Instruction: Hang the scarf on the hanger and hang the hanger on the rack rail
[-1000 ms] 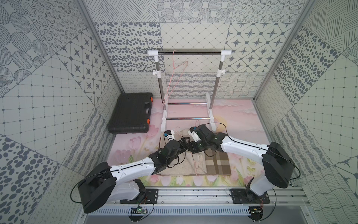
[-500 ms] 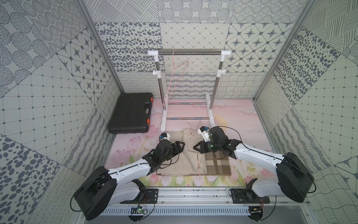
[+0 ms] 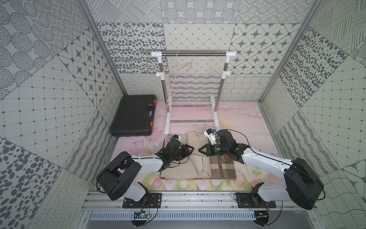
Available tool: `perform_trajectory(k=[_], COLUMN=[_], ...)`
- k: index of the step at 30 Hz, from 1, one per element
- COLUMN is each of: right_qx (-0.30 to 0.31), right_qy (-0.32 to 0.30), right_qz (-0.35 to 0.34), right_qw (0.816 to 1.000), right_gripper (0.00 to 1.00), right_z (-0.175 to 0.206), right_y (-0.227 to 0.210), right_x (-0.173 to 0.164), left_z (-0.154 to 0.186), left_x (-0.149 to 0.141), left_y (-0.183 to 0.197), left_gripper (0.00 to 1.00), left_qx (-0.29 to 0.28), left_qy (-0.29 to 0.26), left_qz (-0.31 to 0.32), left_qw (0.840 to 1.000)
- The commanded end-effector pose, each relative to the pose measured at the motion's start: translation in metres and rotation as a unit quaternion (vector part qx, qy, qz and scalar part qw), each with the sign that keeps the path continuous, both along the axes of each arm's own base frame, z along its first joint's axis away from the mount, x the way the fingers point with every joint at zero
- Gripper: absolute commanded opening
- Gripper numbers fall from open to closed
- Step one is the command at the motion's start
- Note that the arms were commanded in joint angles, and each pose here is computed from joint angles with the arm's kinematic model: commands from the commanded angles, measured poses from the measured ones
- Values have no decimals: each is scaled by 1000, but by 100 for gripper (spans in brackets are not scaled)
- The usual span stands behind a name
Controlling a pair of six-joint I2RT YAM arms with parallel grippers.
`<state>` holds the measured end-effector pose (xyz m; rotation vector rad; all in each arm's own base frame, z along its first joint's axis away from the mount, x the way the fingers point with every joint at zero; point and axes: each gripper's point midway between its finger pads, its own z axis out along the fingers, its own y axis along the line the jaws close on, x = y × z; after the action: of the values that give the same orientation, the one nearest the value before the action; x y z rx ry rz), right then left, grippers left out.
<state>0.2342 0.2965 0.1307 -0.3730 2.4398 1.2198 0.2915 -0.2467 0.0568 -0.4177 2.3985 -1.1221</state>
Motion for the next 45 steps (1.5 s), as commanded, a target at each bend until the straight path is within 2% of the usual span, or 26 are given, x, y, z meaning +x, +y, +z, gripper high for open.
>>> perform_trajectory(k=[1, 5, 7, 12, 16, 19, 21, 22, 23, 26, 28, 33, 35, 38, 39, 45], right_qx=[15, 15, 11, 3, 2, 1, 0, 0, 0, 1, 2, 3, 2, 2, 2, 2], right_qy=[-8, -10, -8, -8, -7, -7, -7, -6, -4, -6, -6, -5, -4, -5, -5, -6], right_qz=[-7, -9, -9, -9, -11, -12, -11, -10, -7, -6, -5, -4, -5, -5, -5, -8], right_qw=[1000, 1000, 1000, 1000, 1000, 1000, 1000, 1000, 1000, 1000, 1000, 1000, 1000, 1000, 1000, 1000], right_gripper=[0, 0, 0, 0, 0, 0, 0, 0, 0, 0, 0, 0, 0, 0, 0, 0], right_z=[8, 8, 6, 3, 2, 1, 0, -1, -2, -2, -2, -1, -2, -2, -2, -3], right_y=[-1, -3, -4, -8, -11, -12, -12, -12, -12, -12, -11, -12, -13, -13, -14, -15], right_x=[5, 7, 7, 5, 4, 5, 5, 5, 4, 4, 4, 2, 2, 2, 2, 3], left_z=[13, 8, 10, 36, 48, 55, 50, 45, 37, 15, 7, 15, 25, 35, 34, 18], left_x=[5, 3, 4, 1, -8, -11, -15, -17, -19, -22, -21, -11, -8, -4, -4, -3], left_y=[-24, -27, -25, -13, 11, 25, 29, 31, 31, 31, 28, 22, 21, 24, 23, 10], left_gripper=[39, 14, 5, 3, 0, 2, 7, 15, 18, 22, 41, 53, 50, 33, 30, 25], left_qx=[-54, -60, -55, -4, 63, 96, 103, 104, 106, 109, 102, 89, 92, 100, 97, 70], left_qy=[-19, -10, -10, -22, 8, 19, 34, 46, 62, 92, 98, 86, 73, 54, 52, 65], left_qz=[-43, -46, -46, -48, -50, -50, -52, -53, -57, -57, -55, -46, -46, -39, -39, -47], left_qw=[997, 997, 997, 999, 997, 994, 993, 992, 991, 988, 988, 991, 992, 993, 993, 994])
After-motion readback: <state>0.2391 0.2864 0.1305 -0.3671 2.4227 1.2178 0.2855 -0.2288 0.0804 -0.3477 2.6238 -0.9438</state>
